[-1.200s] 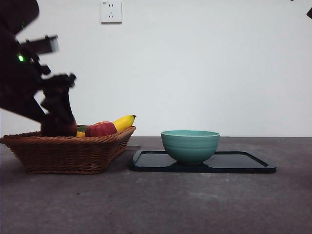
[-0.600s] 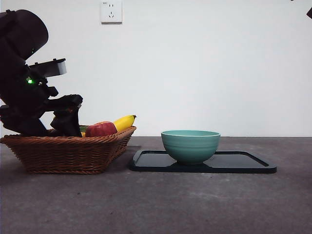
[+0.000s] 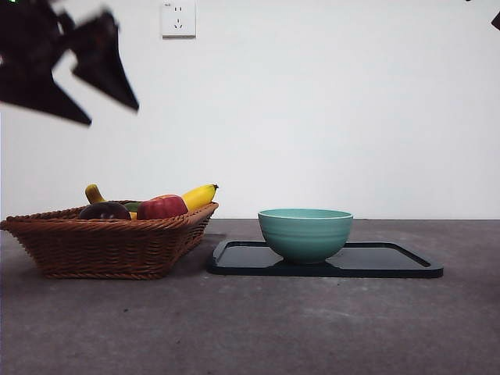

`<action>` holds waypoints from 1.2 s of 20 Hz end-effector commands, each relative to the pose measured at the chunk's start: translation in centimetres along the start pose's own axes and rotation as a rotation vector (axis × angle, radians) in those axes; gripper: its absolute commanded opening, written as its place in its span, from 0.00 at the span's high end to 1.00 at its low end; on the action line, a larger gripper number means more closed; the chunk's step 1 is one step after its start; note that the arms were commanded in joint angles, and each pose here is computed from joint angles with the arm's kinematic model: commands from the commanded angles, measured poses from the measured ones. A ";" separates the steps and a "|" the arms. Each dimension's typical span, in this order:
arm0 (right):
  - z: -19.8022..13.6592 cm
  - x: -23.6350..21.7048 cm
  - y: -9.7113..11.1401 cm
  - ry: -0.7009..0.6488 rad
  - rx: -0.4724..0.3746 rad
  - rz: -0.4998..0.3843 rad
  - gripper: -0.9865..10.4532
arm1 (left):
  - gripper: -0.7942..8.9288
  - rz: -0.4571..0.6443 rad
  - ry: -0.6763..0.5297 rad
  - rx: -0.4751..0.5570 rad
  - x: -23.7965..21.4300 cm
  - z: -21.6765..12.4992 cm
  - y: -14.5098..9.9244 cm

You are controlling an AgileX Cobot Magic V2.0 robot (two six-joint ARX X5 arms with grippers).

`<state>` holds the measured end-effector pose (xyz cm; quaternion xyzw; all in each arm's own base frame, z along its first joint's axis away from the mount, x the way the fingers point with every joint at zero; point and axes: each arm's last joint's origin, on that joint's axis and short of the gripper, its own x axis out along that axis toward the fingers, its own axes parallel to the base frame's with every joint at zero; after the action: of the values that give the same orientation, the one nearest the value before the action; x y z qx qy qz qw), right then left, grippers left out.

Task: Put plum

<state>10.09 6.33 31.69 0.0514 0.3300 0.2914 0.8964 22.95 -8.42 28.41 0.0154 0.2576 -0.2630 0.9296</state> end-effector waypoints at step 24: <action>0.6 1.0 -0.1 0.019 0.150 -0.008 0.72 | 0.50 -0.357 0.139 -0.042 -9.4 -2.3 -3.9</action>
<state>10.87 6.70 31.38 0.0970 0.3576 0.2676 0.8894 13.03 -6.74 30.89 -0.0325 0.3351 -0.4104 0.8475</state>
